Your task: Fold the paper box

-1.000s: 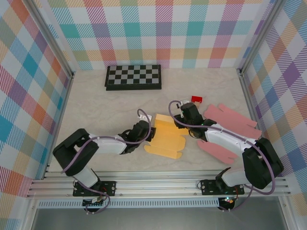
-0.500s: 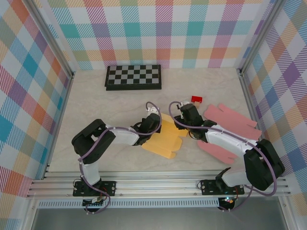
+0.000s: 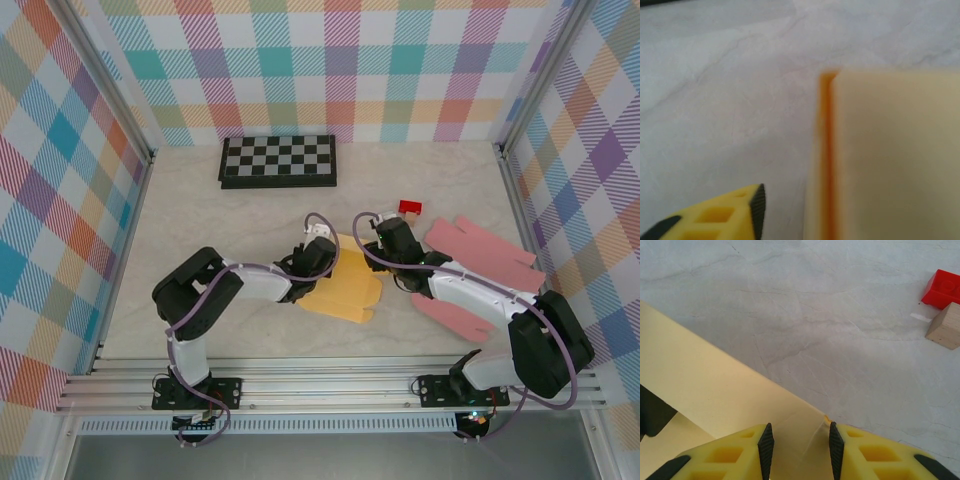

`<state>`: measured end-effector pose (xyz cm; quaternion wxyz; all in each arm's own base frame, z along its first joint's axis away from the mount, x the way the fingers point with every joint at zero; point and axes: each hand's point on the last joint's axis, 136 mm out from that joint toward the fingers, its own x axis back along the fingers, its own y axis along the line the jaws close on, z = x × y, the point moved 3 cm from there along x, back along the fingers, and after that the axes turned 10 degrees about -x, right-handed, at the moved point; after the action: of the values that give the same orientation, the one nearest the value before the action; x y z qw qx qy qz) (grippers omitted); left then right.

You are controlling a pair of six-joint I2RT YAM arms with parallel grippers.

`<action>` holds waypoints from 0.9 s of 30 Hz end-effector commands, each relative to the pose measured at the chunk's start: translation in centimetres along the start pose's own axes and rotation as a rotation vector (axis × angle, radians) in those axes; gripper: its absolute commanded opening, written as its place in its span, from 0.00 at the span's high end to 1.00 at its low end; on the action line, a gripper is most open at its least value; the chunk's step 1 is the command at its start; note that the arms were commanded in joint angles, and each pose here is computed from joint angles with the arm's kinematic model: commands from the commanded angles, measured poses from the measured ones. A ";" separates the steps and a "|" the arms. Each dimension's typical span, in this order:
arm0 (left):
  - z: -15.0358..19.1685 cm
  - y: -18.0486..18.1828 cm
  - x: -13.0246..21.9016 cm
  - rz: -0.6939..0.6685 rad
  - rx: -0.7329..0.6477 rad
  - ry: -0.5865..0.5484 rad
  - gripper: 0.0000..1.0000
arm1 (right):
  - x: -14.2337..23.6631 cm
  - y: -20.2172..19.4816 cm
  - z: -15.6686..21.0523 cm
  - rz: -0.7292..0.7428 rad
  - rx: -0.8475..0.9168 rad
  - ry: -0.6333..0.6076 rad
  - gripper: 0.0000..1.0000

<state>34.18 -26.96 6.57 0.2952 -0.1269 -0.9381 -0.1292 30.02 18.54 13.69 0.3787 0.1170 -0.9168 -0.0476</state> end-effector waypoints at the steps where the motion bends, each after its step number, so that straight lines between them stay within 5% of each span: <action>1: 0.5 0.3 1.9 0.059 -0.022 0.019 0.50 | -0.3 -0.7 2.0 0.035 0.015 0.067 0.63; 10: -3.1 1.3 7.6 0.167 0.120 0.089 0.48 | -0.4 -0.5 1.5 0.037 0.020 0.065 0.62; 17: -7.3 2.4 8.7 0.193 0.280 0.065 0.49 | -0.4 -0.3 1.1 0.029 0.022 0.062 0.62; 27: -2.9 1.9 6.9 0.236 0.014 0.007 0.51 | -0.4 0.0 0.9 0.025 0.031 0.073 0.62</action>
<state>31.63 -25.67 14.63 0.3351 -0.2036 -0.9188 -0.0465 30.17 18.66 13.55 0.3861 0.1150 -0.9143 -0.0430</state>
